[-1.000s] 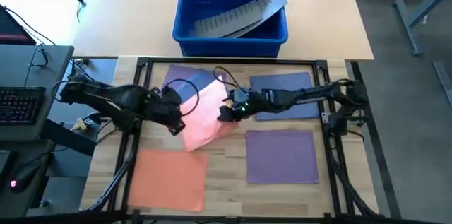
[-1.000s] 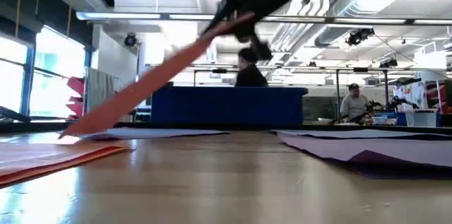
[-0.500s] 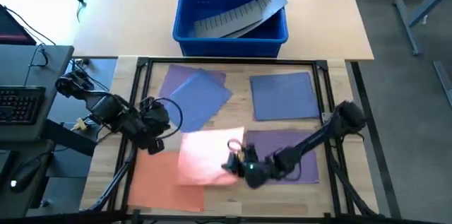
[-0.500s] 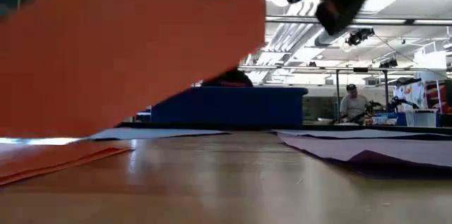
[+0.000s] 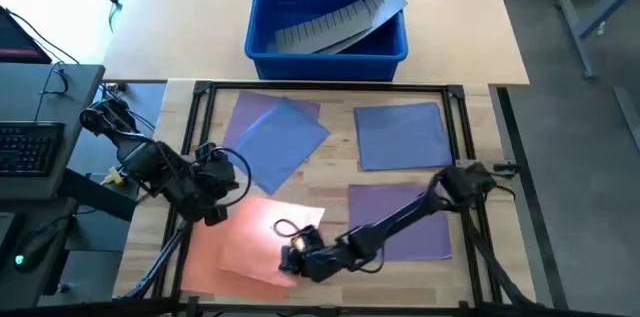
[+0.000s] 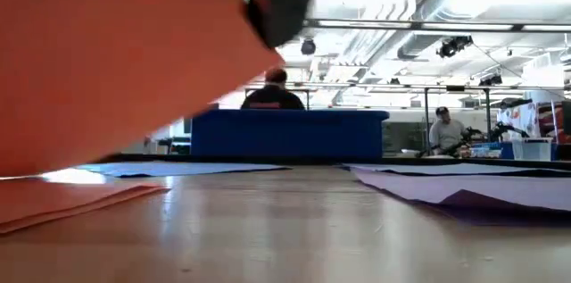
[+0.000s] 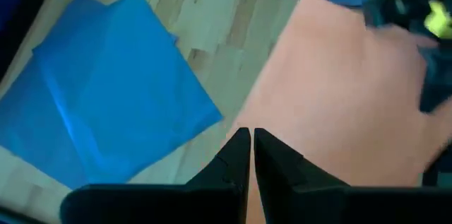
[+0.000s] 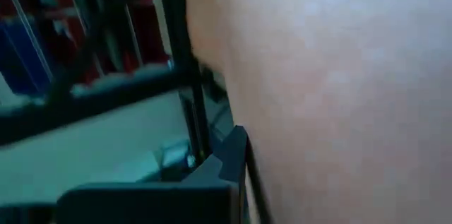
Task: Organize paper
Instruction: Stack the orange paper on top of the orange paper
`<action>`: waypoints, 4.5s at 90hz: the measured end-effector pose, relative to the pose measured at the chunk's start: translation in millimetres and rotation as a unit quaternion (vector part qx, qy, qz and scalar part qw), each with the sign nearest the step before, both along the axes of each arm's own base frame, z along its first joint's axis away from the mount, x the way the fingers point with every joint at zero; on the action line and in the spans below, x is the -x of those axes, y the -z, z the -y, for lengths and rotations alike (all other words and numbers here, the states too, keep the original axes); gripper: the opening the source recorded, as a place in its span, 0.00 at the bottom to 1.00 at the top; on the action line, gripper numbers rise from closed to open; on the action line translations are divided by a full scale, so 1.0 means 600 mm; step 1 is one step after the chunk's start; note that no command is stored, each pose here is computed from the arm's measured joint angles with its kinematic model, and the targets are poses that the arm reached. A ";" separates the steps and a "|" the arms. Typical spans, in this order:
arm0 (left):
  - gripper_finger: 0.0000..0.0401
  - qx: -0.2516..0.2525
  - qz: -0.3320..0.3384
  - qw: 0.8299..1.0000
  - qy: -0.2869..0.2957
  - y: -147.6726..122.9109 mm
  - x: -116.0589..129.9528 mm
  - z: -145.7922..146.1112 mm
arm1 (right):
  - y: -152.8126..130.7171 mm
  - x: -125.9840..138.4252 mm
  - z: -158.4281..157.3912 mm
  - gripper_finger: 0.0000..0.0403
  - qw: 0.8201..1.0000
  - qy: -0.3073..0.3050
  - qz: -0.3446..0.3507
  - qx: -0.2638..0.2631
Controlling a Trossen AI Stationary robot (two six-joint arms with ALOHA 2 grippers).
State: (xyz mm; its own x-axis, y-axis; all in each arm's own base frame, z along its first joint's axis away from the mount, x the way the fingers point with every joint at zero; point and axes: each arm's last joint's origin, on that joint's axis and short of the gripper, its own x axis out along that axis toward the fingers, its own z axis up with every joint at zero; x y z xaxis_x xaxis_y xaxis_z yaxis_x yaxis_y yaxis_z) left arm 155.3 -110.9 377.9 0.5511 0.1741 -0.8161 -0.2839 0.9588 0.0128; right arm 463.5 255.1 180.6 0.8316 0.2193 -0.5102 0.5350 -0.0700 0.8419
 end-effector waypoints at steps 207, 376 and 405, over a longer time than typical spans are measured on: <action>0.00 0.001 0.010 1.000 0.004 -0.001 0.006 0.008 | 0.061 -0.059 0.021 0.45 0.989 -0.116 -0.053 -0.080; 0.00 -0.004 0.017 1.000 0.000 -0.002 0.005 0.008 | 0.055 -0.065 -0.002 0.56 0.981 -0.180 0.064 -0.023; 0.00 0.007 0.010 1.000 0.001 -0.001 0.006 0.009 | 0.035 -0.057 0.000 0.61 0.979 -0.197 0.040 -0.025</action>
